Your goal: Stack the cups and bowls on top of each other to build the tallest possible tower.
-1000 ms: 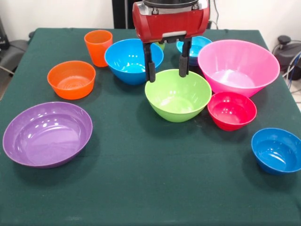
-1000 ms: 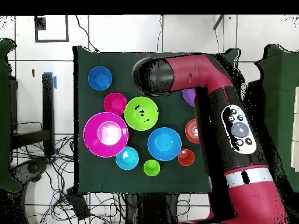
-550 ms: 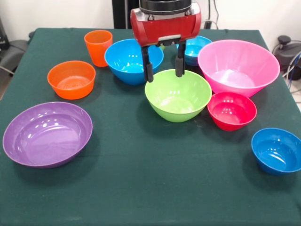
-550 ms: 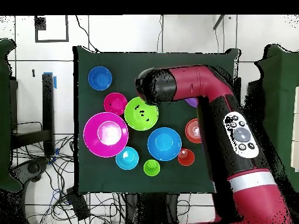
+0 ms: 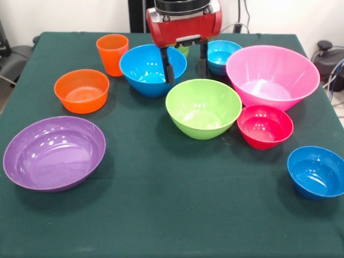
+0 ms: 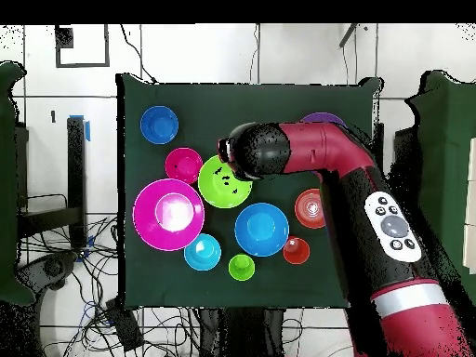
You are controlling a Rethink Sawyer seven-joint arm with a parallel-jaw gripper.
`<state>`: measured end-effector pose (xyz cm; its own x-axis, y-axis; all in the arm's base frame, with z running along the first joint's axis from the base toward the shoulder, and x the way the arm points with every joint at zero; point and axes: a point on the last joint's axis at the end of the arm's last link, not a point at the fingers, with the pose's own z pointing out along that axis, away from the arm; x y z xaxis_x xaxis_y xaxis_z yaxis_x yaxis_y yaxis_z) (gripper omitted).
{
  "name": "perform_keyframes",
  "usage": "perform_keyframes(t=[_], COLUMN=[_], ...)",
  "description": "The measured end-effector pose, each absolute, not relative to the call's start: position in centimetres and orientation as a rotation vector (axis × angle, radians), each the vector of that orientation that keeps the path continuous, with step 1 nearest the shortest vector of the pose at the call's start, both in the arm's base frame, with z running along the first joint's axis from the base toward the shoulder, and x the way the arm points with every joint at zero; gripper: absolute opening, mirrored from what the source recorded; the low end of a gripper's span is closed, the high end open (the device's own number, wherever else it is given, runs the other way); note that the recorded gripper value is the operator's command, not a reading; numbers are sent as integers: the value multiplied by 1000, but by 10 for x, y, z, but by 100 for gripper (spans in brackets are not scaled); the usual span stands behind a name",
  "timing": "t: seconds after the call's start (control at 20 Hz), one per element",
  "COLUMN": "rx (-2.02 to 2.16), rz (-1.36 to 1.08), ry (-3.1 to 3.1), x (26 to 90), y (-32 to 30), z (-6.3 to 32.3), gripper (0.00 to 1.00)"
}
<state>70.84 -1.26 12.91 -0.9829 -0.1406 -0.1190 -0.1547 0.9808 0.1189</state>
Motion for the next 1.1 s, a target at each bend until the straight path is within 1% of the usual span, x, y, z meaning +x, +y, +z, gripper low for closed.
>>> perform_keyframes(t=[0.45,0.75,0.9,1.1], rx=[-228,-299,-335,-328], rz=[175,40,4,8], ry=[3022,3020,3010,3007], x=[703,696,695,696], y=[-10,5,17,18], z=[138,149,156,159], gripper=[100,100,100,100])
